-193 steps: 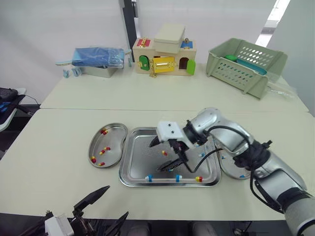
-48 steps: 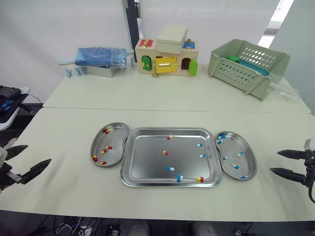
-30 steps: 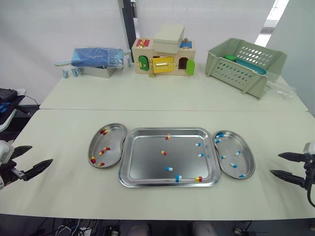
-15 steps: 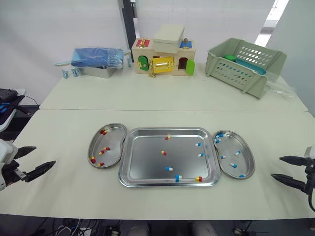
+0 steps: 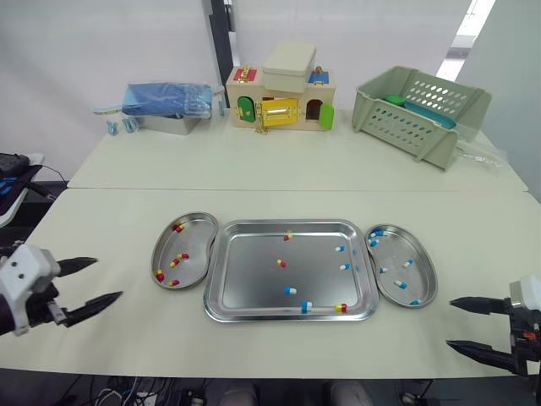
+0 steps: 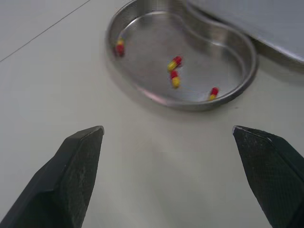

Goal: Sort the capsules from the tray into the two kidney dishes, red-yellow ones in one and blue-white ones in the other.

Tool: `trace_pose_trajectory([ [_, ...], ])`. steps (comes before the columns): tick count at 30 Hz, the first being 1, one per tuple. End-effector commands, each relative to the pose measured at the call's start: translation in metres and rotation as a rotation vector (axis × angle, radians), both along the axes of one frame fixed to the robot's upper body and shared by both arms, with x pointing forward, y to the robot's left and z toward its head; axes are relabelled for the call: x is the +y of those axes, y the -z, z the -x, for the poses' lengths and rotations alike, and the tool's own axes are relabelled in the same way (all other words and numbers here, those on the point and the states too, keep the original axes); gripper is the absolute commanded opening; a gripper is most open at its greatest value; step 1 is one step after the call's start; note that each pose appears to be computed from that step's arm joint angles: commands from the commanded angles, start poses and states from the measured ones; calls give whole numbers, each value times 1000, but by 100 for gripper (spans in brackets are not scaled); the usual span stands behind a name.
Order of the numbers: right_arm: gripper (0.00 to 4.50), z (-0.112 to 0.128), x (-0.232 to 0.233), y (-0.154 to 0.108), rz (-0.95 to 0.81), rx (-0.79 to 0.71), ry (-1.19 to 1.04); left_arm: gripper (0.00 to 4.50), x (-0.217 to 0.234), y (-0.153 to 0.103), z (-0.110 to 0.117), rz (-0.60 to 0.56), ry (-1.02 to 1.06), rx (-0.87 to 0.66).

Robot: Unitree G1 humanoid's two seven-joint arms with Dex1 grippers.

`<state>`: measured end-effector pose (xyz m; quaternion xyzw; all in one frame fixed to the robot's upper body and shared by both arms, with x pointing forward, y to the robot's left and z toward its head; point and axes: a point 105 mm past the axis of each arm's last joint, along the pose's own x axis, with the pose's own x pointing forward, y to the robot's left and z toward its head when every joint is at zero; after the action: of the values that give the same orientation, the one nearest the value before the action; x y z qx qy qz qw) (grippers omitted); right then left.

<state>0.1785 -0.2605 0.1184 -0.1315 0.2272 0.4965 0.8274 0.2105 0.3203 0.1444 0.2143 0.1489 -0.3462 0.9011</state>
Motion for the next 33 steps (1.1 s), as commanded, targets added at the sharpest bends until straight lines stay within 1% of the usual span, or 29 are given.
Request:
trace_pose_trajectory([
  [1,447,1,19,-10,-30,-28,-67,450,-28,-9,6,39,108,-76],
  [3,447,-2,31,-17,-34,-59,-116,450,-46,-7,16,86,162,-87],
  [6,447,-13,59,-34,-41,-115,-202,450,-75,3,38,182,239,-115],
  [8,447,-19,74,-41,-31,-117,-230,450,-90,12,52,240,263,-126],
  [10,447,-24,90,-45,-10,-90,-251,450,-102,17,61,283,293,-181],
  [12,447,-26,106,-52,-3,-76,-283,450,-110,22,66,325,275,-212],
  [15,447,-32,128,-60,13,-104,-328,450,-125,29,79,367,277,-233],
  [19,447,-49,153,-60,44,-115,-328,450,-136,33,84,404,242,-285],
  [22,447,-68,174,-58,64,-139,-309,450,-145,31,84,442,203,-338],
  [25,447,-84,193,-51,99,-151,-318,450,-153,32,86,482,145,-382],
  [28,447,-89,209,-44,126,-137,-345,450,-161,36,89,503,117,-390],
  [33,447,-87,230,-37,185,-104,-397,450,-170,41,95,524,92,-395],
])
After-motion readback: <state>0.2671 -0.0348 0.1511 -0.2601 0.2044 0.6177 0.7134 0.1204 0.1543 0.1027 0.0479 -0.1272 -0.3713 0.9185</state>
